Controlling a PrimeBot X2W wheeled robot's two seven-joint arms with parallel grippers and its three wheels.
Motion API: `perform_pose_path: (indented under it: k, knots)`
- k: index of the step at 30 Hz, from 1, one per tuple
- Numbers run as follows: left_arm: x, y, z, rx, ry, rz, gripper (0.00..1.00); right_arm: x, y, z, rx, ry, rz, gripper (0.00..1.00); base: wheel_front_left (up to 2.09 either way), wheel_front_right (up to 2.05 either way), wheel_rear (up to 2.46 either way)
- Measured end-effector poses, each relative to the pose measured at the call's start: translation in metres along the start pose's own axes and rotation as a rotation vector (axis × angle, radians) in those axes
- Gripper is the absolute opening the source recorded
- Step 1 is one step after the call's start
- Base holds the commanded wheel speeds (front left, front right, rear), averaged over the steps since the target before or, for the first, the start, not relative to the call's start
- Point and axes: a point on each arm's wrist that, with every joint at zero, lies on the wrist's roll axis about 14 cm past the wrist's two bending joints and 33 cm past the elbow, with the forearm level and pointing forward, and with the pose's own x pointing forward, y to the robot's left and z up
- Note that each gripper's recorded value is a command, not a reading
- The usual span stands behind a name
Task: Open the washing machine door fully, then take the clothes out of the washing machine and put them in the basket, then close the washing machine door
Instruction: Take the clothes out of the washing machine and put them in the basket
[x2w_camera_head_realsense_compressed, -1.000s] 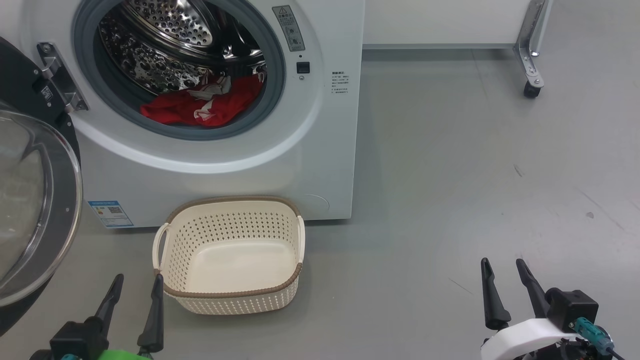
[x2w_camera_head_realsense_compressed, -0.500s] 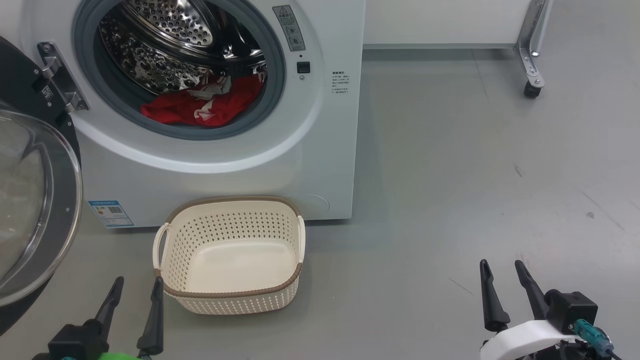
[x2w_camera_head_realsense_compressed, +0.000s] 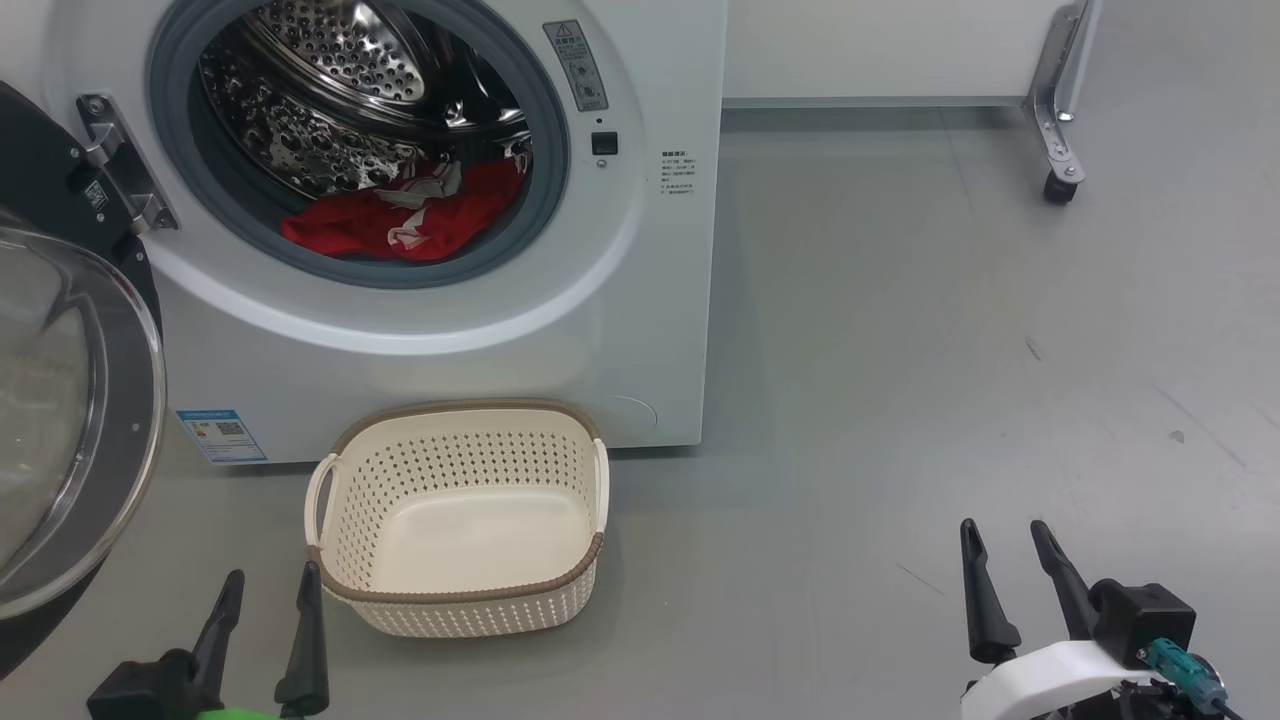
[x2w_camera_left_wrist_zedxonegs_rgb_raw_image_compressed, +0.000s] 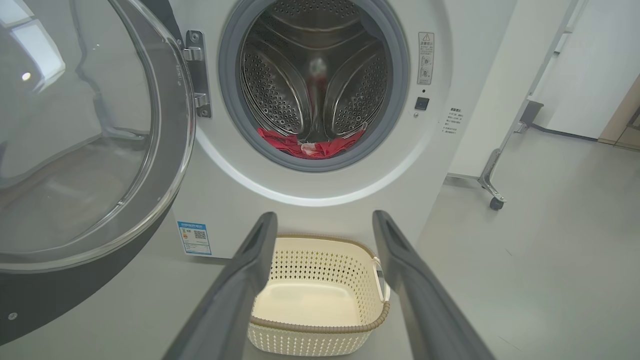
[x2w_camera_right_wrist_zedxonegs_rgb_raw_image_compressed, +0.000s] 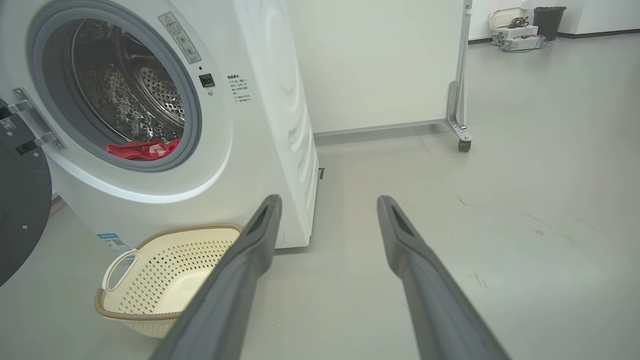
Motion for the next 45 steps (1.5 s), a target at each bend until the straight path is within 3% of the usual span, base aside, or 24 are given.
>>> perform_pose_path:
  k: [23,27,45]
  knots:
    - [-0.002,0.006,0.006,0.01,-0.013,0.008,1.0,0.0,0.001,-0.001,-0.004,0.003,0.007,1.0,0.75,-0.75,0.0]
    - [-0.001,0.01,0.021,0.113,-0.04,-0.014,1.0,0.0,0.001,-0.002,-0.005,0.007,0.008,1.0,1.16,-1.16,0.0]
    - [-0.001,0.014,0.016,0.122,-0.029,0.006,1.0,0.002,0.002,-0.006,-0.007,0.022,0.014,1.0,0.71,-0.71,0.0]
